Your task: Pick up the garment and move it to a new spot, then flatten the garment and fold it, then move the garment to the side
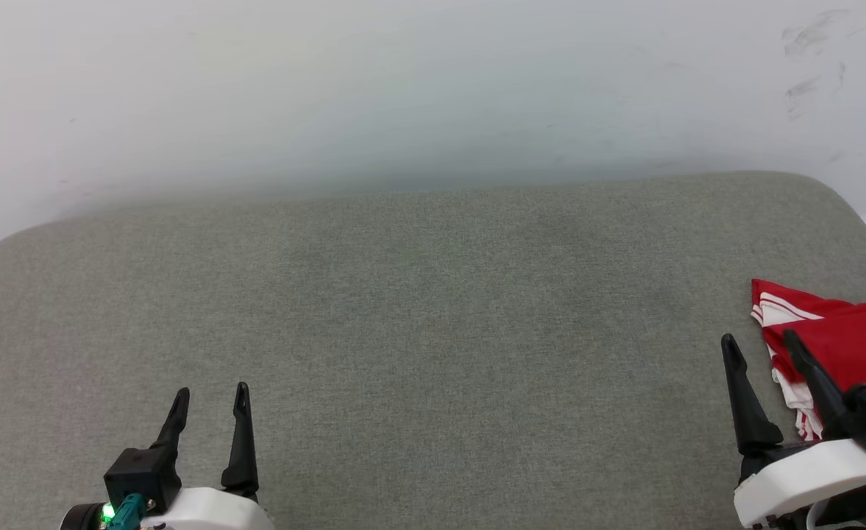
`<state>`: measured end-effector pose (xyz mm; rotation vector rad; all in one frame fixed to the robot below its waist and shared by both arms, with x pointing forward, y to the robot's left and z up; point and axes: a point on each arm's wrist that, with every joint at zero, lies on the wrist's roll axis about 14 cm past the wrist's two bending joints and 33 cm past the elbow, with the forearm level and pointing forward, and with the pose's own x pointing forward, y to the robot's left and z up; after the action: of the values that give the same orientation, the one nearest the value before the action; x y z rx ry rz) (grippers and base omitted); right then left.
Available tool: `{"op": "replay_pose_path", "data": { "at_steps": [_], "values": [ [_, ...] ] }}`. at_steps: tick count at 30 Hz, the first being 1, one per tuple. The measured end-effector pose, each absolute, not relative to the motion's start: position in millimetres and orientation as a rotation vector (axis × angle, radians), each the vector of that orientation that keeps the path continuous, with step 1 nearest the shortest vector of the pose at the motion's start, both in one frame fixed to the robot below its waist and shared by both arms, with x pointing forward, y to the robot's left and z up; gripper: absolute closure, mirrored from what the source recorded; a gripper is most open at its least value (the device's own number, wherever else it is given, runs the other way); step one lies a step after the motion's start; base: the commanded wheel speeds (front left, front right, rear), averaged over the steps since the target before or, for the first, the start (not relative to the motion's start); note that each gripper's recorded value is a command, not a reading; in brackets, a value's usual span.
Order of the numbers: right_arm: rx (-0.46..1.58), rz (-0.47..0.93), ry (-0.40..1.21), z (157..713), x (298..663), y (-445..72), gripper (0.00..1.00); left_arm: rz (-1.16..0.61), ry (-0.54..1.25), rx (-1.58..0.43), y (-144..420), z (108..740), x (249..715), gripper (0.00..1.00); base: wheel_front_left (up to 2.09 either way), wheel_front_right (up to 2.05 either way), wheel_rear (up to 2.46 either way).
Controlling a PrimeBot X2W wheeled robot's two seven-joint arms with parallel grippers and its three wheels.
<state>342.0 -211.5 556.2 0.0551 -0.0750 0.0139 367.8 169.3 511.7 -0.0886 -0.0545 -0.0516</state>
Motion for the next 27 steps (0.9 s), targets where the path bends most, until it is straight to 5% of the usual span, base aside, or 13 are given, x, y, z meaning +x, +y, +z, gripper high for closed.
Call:
{"op": "replay_pose_path", "data": {
  "at_steps": [18, 19, 27],
  "values": [
    [0.062, 0.016, -0.074, 559, 340, -207, 0.00, -0.056, -0.037, -0.093, 169, 505, 367, 0.00, 0.00, 0.00, 0.00],
    [0.063, 0.016, -0.063, 556, 339, -207, 1.00, -0.055, -0.027, -0.093, 169, 502, 366, 1.00, 0.00, 0.00, 0.00],
    [0.154, 0.012, 0.008, 532, 337, -208, 1.00, -0.031, 0.073, -0.180, 169, 476, 356, 1.00, 0.00, 0.00, 0.00]
  ]
}}
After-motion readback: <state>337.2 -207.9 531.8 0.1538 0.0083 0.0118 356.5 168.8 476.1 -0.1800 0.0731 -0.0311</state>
